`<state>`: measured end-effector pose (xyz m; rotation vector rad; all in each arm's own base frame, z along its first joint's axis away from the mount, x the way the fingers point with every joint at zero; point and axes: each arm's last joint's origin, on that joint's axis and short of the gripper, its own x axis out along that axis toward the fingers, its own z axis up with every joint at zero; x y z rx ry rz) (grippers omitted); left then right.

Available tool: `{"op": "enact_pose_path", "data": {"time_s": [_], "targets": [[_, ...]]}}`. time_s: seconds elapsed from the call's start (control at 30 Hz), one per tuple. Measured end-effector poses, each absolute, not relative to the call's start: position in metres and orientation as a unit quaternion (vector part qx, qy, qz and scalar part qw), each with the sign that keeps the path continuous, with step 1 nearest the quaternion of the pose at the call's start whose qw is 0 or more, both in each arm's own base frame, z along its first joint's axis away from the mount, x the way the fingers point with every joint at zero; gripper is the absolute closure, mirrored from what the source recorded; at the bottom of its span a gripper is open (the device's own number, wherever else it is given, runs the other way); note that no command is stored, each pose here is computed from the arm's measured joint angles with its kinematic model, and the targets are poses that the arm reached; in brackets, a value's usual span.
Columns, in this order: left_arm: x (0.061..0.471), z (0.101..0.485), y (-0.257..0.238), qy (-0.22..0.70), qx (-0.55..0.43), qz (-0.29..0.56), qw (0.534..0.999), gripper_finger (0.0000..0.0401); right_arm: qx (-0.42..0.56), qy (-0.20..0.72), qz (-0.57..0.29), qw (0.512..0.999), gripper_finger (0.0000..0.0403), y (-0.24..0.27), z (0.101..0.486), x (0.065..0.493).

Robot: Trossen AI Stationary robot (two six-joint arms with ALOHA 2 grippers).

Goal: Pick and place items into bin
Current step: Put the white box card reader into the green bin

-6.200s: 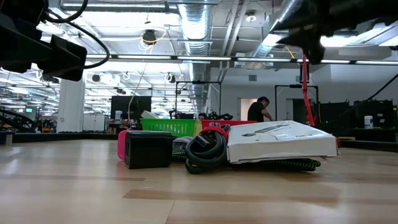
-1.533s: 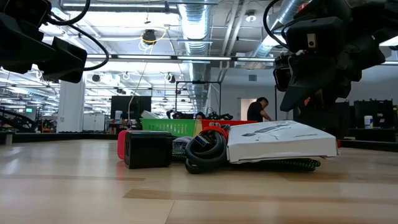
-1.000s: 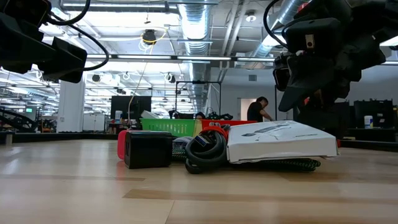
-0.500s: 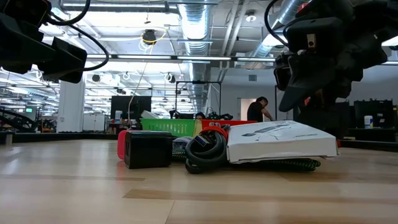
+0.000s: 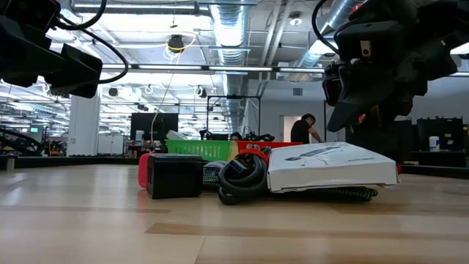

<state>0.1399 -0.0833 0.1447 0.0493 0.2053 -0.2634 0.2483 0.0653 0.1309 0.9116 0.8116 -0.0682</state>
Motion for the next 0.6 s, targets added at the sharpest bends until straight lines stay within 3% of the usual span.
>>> {"op": "enact_pose_path", "data": {"time_s": [0.33, 0.6], "targets": [[0.14, 0.145, -0.083, 0.102, 0.025, -0.131, 0.986, 0.0234, 0.427, 0.376, -0.035, 0.821, 0.0173, 0.065, 0.13, 0.249], [0.14, 0.145, -0.083, 0.102, 0.024, -0.131, 0.986, 0.0234, 0.435, 0.413, 0.004, 0.8, 0.0173, 0.074, 0.102, 0.272]]}}
